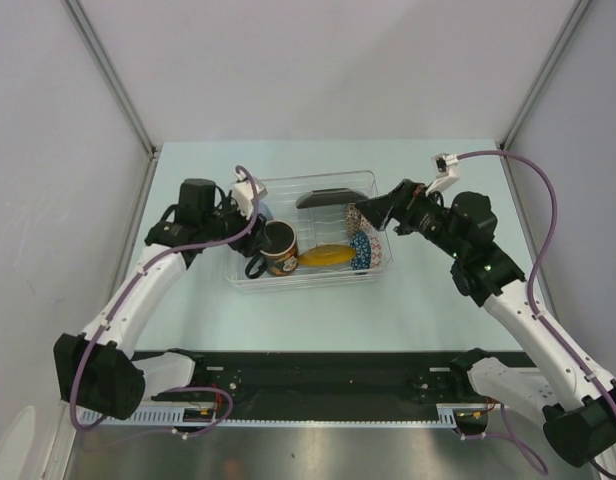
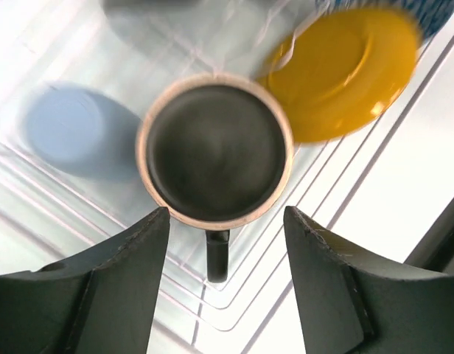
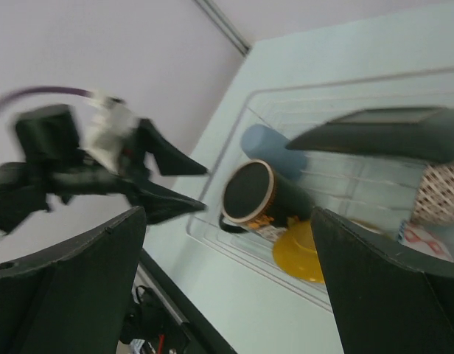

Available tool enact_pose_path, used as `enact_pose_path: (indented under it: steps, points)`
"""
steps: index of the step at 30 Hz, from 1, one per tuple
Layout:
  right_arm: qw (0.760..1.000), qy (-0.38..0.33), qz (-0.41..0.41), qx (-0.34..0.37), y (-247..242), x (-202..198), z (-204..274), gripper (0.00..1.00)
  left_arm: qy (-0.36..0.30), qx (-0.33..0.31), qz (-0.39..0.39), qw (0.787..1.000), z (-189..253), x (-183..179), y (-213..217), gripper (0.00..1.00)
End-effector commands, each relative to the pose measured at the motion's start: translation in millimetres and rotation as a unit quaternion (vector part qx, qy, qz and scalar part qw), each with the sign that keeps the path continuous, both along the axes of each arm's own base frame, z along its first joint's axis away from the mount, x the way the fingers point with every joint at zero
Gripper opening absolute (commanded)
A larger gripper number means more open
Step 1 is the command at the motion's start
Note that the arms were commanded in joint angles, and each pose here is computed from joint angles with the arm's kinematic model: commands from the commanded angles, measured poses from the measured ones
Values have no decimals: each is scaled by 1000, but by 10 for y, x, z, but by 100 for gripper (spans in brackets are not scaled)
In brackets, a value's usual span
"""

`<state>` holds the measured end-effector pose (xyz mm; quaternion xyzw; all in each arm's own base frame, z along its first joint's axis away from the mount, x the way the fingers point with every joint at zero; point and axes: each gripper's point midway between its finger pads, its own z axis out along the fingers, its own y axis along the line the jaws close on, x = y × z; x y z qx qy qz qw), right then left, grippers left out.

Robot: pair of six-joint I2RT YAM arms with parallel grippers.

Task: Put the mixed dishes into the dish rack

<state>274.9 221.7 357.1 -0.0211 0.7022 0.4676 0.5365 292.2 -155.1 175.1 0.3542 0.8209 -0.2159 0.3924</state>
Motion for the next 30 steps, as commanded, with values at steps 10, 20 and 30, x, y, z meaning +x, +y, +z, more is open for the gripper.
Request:
enact_pose_path:
  steps: [10,20,30]
  points:
    - [964,77,-88,-237,-246,-128,-802,100,-74,-40,90,992,1269,-266,235,73]
    - [960,63,-78,-263,-144,-437,-728,100,-80,-63,131,986,1317,-507,382,81]
    - [959,41,-67,-273,-82,-565,-608,100,-86,-74,142,983,1323,-553,400,81]
